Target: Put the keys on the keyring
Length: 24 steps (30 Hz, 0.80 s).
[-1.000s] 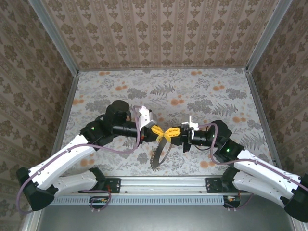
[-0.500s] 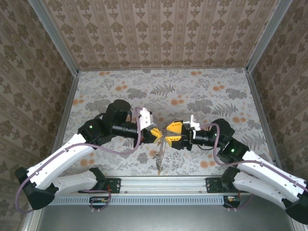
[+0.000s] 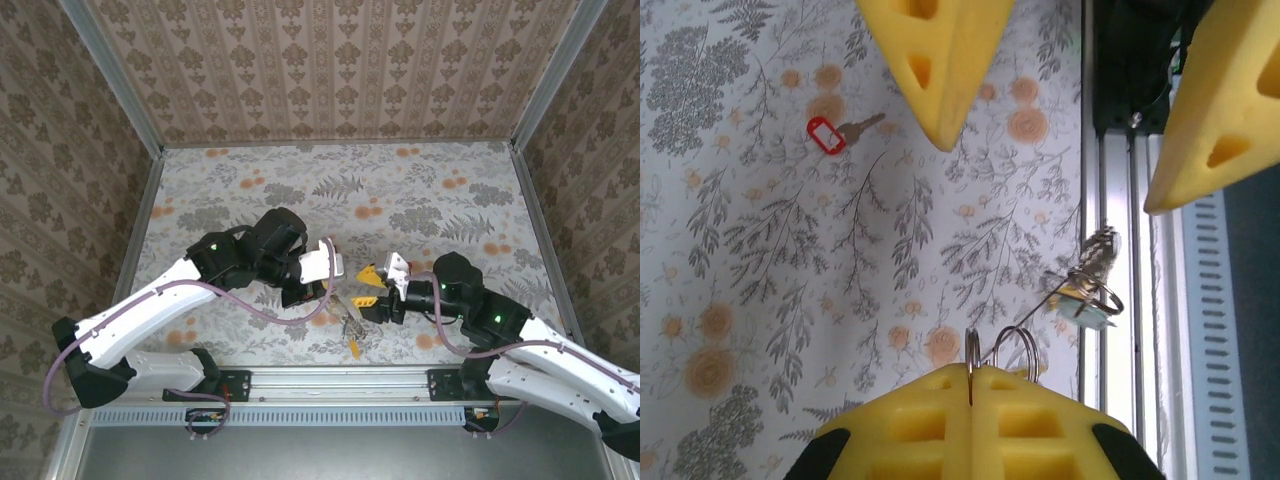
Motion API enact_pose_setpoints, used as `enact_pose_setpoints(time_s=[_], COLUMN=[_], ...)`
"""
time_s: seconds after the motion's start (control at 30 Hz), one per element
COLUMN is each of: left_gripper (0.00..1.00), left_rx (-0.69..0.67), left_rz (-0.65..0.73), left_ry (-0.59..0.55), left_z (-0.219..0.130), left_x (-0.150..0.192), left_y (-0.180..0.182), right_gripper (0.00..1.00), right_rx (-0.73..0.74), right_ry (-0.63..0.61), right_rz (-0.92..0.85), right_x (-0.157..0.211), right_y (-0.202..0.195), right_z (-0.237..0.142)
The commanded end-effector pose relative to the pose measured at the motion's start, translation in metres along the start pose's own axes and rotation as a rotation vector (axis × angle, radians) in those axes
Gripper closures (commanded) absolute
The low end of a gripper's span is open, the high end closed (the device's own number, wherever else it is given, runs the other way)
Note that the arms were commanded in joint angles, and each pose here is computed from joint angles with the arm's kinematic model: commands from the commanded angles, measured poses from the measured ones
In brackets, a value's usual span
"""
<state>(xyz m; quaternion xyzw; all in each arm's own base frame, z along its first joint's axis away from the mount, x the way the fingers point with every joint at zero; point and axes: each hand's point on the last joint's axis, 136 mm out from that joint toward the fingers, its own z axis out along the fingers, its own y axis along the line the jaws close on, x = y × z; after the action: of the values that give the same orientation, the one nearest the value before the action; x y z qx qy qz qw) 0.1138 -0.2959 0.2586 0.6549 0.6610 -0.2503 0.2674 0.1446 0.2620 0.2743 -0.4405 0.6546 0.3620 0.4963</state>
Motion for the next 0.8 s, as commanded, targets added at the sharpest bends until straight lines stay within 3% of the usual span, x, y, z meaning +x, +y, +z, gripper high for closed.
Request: enact_pose_setpoints(time_s=[0.0,0.47,0.77], left_gripper=[1.00,1.00,1.00], left_rx=[-0.033,-0.011,-0.001], left_rz=[0.065,0.078,0.074], left_ry=[-0.009,-0.024,-0.035], left_z=[-0.011,-0.008,-0.009], left_x=[-0.010,-0.017,-0.016], left_y=[0.002,-0.003,-0.007], right_gripper=[0.48,0.56,0.62], right_rx=[0.032,-0.024,-0.030], right_ry=[0.029,-0.023,0.006], right_rz=[-0.058,-0.113,-0.134], right_x=[0.006,-0.009,-0.007], right_y=[-0.004,0.004,0.008], right_z=[0.004,0.026,0.040])
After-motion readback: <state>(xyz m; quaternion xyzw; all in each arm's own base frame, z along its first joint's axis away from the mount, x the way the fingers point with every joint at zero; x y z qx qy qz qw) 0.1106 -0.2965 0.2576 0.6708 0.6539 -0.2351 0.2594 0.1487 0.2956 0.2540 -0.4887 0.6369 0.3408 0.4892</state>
